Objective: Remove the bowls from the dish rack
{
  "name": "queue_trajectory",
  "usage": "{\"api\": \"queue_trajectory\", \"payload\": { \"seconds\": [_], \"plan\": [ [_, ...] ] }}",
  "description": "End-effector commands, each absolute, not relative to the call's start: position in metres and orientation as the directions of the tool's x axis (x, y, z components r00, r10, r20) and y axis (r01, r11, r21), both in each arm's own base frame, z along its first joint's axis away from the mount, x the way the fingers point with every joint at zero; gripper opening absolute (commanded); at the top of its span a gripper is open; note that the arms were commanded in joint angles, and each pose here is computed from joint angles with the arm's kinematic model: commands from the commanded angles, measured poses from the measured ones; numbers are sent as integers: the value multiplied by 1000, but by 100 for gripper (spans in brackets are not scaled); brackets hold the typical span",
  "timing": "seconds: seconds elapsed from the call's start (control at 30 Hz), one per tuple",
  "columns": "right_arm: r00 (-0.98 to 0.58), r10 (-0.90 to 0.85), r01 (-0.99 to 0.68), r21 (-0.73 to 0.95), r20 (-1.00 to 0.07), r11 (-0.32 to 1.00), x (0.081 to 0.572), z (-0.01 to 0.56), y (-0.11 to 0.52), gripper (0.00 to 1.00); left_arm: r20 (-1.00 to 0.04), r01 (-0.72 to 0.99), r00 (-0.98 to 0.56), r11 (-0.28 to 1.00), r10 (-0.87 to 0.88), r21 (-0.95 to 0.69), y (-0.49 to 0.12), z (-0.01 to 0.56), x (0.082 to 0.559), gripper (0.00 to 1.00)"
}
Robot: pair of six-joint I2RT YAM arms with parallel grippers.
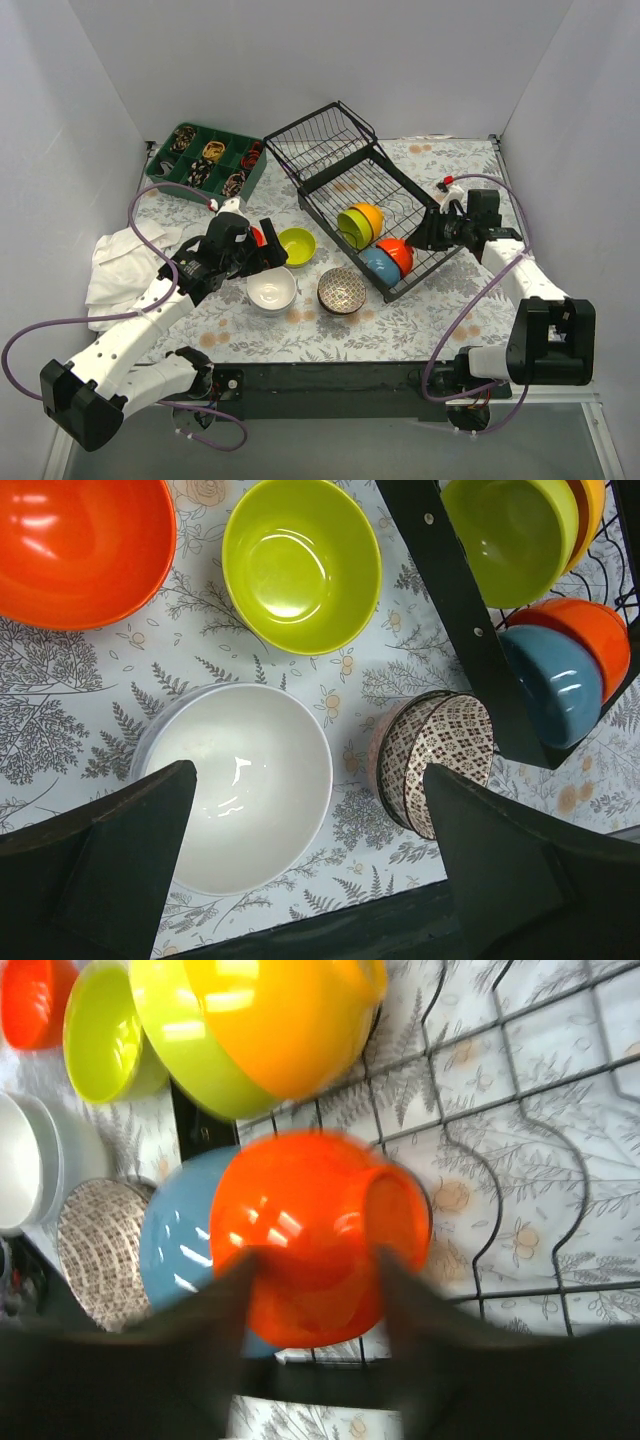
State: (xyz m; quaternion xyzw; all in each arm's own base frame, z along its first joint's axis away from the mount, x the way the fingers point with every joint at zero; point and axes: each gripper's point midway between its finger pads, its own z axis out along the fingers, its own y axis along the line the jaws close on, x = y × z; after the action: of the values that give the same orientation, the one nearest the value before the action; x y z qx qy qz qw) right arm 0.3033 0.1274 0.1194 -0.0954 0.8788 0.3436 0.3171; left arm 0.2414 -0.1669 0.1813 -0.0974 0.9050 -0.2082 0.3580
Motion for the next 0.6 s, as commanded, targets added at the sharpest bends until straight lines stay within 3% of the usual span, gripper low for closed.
{"api": "queue_trajectory", "payload": {
  "seconds": [0.0,0.13,0.27,0.57],
  "plan": [
    [-739,52,-364,464,-672,808,314,140,114,31,-612,-17,-718,886,-333,-463,-166,186,240,98],
    [-753,48,-364,477,-656,800,311,134,116,42,-606,-12,-723,883,-332,-469,-168,184,239,98],
    [-770,30,-387,504,-638,772,304,129,123,67,-599,-8,-730,880,-330,-475,-170,181,237,98],
    [-752,-56,-442,440,-656,782,305,121,126,87,-599,-1,-730,876,-331,-483,-171,181,237,98]
  ]
}}
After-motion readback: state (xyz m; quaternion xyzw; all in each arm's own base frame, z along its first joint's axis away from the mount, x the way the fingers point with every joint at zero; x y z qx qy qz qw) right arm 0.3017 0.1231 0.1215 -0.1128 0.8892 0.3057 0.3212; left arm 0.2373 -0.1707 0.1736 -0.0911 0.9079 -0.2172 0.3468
